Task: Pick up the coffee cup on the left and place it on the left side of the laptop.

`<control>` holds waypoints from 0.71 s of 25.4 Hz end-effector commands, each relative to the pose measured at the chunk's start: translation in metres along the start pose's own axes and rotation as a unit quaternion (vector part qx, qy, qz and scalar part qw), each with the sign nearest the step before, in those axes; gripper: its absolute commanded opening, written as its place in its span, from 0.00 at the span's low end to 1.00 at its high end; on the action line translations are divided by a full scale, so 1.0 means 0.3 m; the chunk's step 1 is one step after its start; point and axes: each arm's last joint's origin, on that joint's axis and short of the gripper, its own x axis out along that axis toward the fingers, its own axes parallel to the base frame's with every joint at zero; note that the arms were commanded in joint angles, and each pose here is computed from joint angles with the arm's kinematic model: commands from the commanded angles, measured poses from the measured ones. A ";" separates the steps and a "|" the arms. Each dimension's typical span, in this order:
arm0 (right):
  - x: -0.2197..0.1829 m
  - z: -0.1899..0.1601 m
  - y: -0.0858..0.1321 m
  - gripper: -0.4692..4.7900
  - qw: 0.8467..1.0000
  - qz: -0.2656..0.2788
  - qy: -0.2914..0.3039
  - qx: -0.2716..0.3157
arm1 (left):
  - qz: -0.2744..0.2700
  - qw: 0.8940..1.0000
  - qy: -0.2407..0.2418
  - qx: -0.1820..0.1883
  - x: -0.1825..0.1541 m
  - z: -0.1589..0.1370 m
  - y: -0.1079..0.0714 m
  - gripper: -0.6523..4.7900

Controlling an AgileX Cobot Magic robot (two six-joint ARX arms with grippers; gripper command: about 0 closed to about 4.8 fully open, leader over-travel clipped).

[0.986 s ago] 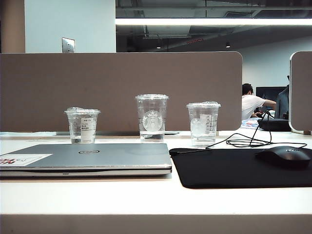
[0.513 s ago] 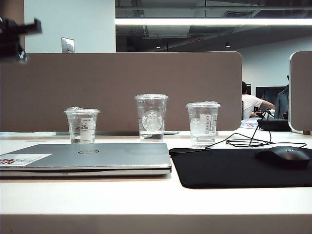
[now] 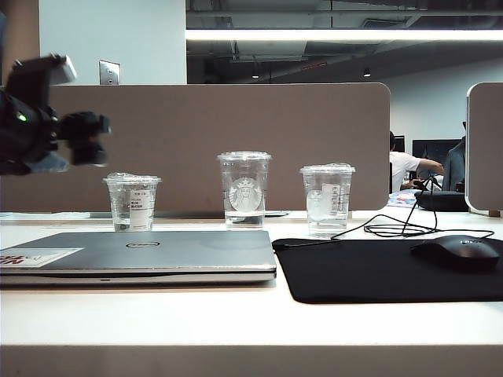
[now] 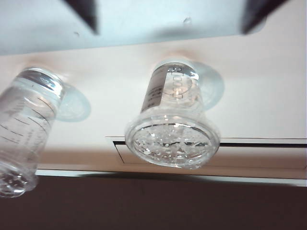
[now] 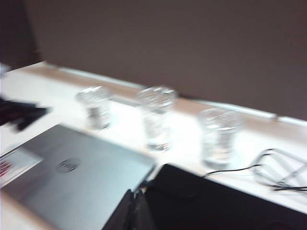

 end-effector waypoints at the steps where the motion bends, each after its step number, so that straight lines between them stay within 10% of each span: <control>1: 0.015 0.006 0.029 0.08 1.000 0.012 0.000 -0.003 | -0.002 1.000 -0.008 -0.025 0.051 0.014 0.000 1.00; 18: 0.029 -0.008 0.072 0.08 1.000 0.021 0.022 -0.007 | 0.019 0.999 0.018 -0.039 0.335 -0.033 -0.033 1.00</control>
